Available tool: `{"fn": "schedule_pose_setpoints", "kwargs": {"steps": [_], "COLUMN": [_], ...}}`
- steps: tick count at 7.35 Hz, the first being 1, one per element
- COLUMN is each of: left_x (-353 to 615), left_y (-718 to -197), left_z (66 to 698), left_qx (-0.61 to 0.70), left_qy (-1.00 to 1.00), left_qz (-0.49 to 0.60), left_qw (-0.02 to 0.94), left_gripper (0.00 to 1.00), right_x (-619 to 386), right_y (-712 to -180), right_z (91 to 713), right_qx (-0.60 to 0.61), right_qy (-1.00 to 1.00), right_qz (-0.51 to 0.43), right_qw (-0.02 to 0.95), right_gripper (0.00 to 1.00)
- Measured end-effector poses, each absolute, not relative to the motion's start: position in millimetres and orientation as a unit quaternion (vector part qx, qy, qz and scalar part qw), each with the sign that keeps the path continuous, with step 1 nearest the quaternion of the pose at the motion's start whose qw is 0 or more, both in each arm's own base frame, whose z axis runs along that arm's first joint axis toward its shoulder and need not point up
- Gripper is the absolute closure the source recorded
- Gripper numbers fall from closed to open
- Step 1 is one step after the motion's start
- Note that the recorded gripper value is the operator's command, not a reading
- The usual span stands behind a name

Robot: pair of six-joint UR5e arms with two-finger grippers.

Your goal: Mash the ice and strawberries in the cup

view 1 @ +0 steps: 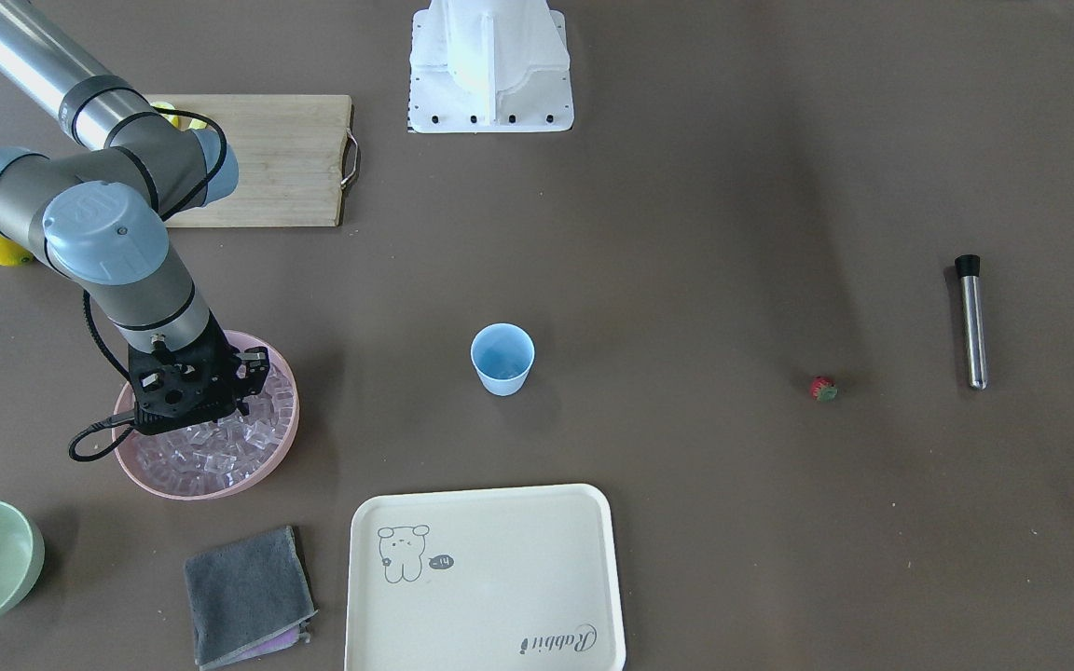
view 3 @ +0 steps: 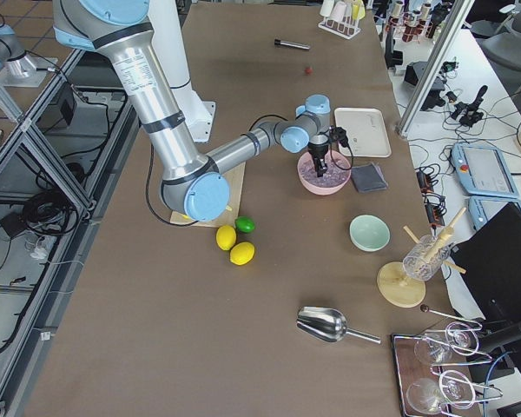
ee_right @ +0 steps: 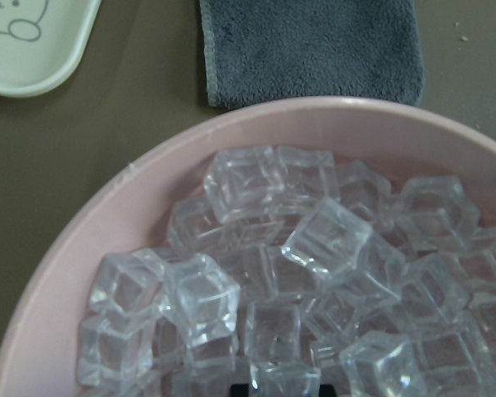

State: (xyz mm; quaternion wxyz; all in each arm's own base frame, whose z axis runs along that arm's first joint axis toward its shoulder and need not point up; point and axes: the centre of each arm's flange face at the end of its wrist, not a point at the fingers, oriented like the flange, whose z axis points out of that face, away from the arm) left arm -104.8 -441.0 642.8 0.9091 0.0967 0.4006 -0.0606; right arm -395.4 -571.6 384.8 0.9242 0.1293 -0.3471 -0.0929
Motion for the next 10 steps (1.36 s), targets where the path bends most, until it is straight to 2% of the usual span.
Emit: {"fn": "schedule_pose_setpoints", "kwargs": {"steps": [2, 4, 8, 10], "left_x": [-104.8, -104.8, -104.7, -104.5], "left_y": [-440.8, -440.9, -442.7, -443.9], "left_z": [643.3, 643.2, 641.4, 639.8], "left_qx": [0.096, 0.096, 0.098, 0.099], "left_qy": [0.401, 0.401, 0.400, 0.401], "left_qz": [-0.061, -0.061, -0.060, -0.059], "left_qw": [0.909, 0.909, 0.909, 0.909], "left_gripper": [0.02, 0.02, 0.02, 0.02], "right_x": [-379.2, -388.5, -502.2, -547.3], "right_y": [-579.3, -576.8, -545.4, -513.8], "right_z": [356.3, 302.0, 146.7, 123.0], "right_qx": [0.134, 0.145, 0.129, 0.146], "right_qy": [-0.369, -0.398, -0.415, -0.410], "right_qz": [-0.088, -0.082, -0.026, -0.021], "right_qw": [0.916, 0.902, 0.900, 0.900], "right_gripper": [1.00, 1.00, 1.00, 0.98]}}
